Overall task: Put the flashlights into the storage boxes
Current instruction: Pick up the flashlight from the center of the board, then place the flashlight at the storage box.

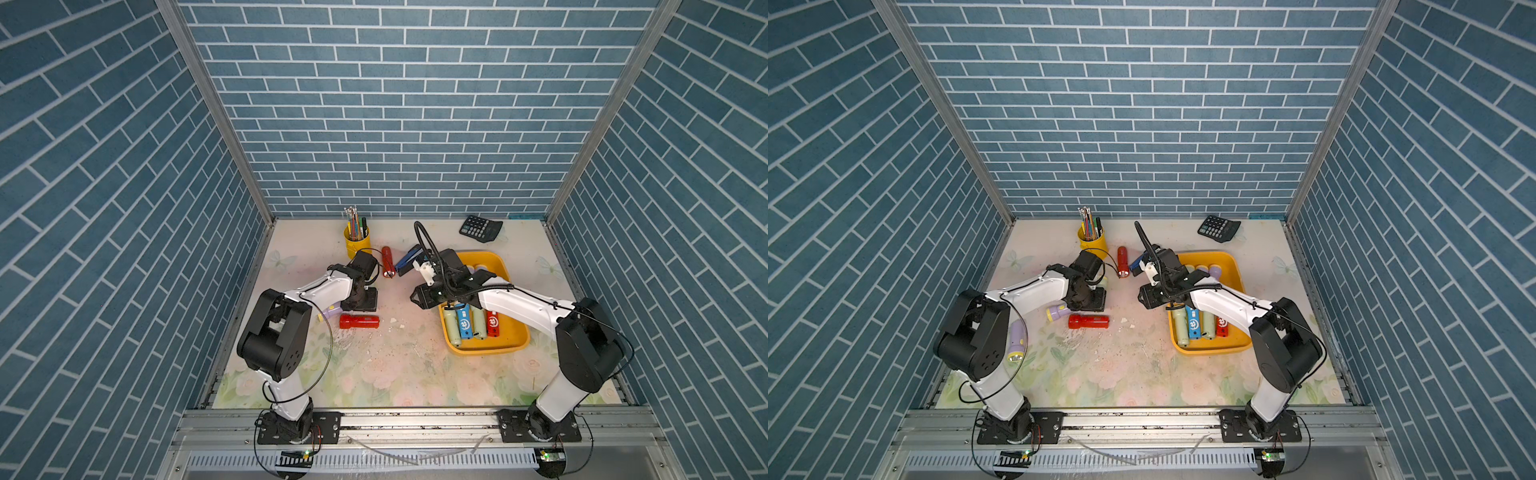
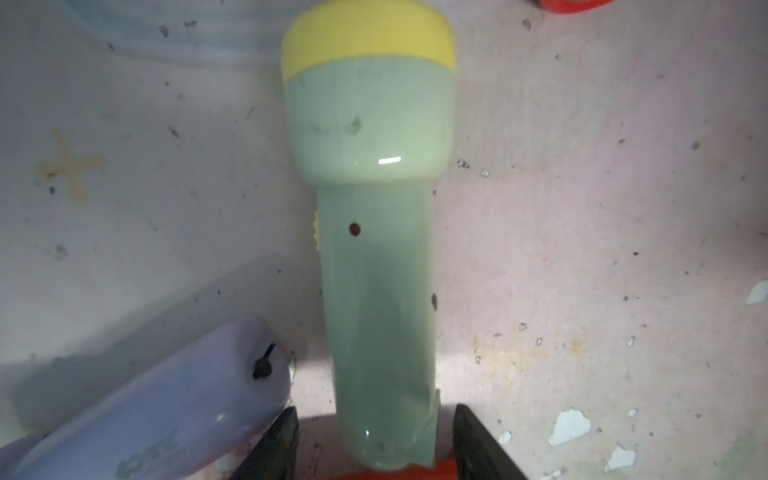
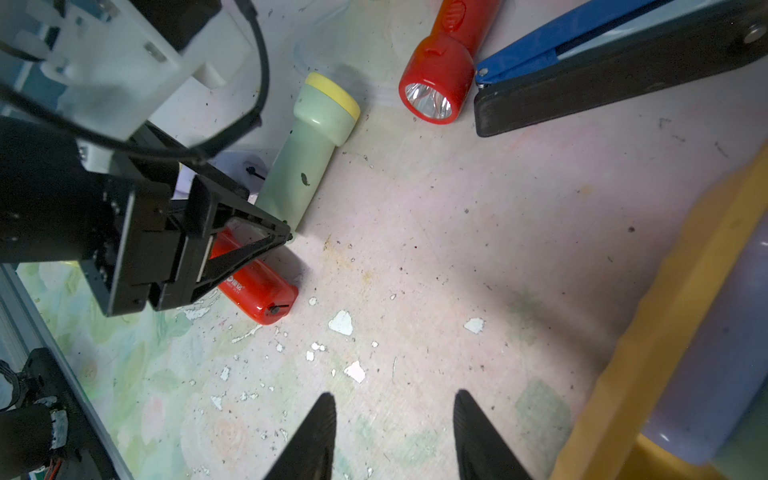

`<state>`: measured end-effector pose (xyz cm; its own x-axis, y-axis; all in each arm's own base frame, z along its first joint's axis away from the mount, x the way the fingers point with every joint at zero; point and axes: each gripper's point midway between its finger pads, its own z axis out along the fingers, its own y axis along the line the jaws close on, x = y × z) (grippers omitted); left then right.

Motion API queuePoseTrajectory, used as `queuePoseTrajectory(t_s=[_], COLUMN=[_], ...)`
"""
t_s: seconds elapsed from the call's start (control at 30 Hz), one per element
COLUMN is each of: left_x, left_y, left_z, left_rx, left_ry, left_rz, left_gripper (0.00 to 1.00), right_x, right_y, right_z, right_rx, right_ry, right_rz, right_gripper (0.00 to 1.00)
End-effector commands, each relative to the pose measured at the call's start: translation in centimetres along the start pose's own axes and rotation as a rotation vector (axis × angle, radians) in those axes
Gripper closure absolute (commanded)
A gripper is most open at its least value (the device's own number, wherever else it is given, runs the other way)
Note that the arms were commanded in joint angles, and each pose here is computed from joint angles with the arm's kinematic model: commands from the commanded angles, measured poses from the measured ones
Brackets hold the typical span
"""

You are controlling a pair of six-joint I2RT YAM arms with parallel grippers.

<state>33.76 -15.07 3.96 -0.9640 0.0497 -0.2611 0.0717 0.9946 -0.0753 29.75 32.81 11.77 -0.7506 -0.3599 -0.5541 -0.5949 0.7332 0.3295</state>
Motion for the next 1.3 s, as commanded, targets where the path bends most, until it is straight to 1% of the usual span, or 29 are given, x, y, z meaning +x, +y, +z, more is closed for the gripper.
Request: queuePoseTrajectory(t_s=[0.0, 0.13, 0.27, 0.37, 0.47, 0.57, 0.7, 0.77, 0.8, 0.9, 0.97, 1.1, 1.27], left_x=[-1.4, -1.8, -1.8, -1.6, -1.6, -2.0, -2.7, -3.2, -3.3, -3.7, -3.7, -3.4, -3.0], left_y=[-0.7, -0.9, -0.9, -0.9, -1.0, -1.5, -3.1, -4.2, -4.9, -7.9, -9.2, -10.5, -11.3], left_z=[0.1, 0.9, 1.6, 1.9, 1.9, 1.1, -0.8, -2.3, -3.1, -5.9, -7.7, -10.3, -12.0], left_rx=[0.01, 0.011, 0.003, 0.002, 0.017, 0.048, 0.147, 0.224, 0.273, 0.474, 0.566, 0.671, 0.743], left_ry=[-0.027, -0.016, -0.005, 0.0, -0.014, -0.05, -0.135, -0.198, -0.232, -0.339, -0.404, -0.506, -0.571], left_rz=[0.022, 0.029, 0.032, 0.032, 0.037, 0.037, 0.045, 0.047, 0.054, 0.096, 0.118, 0.155, 0.186], left_gripper=[0.43, 0.5, 0.52, 0.55, 0.65, 0.67, 0.7, 0.71, 0.71, 0.71, 0.71, 0.7, 0.69], right_x=[0.2, 0.1, -0.4, -0.8, -1.0, -1.5, -2.5, -2.7, -2.9, -3.7, -4.0, -4.7, -5.8], right_y=[-0.5, -1.0, -1.8, -2.4, -2.8, -3.2, -2.9, -2.7, -2.3, -1.1, -0.6, 0.2, 1.9], right_z=[-0.6, -1.1, -1.9, -2.8, -3.5, -4.2, -5.7, -6.1, -6.2, -6.5, -6.5, -6.3, -6.3], right_rx=[0.019, 0.041, 0.058, 0.069, 0.071, 0.075, 0.043, 0.022, 0.004, -0.081, -0.119, -0.172, -0.256], right_ry=[-0.019, -0.04, -0.093, -0.14, -0.192, -0.26, -0.366, -0.382, -0.39, -0.435, -0.458, -0.454, -0.48], right_rz=[0.02, 0.03, 0.058, 0.082, 0.105, 0.128, 0.148, 0.157, 0.157, 0.172, 0.194, 0.225, 0.246], right_gripper=[0.52, 0.52, 0.52, 0.51, 0.5, 0.5, 0.48, 0.47, 0.47, 0.43, 0.41, 0.39, 0.36])
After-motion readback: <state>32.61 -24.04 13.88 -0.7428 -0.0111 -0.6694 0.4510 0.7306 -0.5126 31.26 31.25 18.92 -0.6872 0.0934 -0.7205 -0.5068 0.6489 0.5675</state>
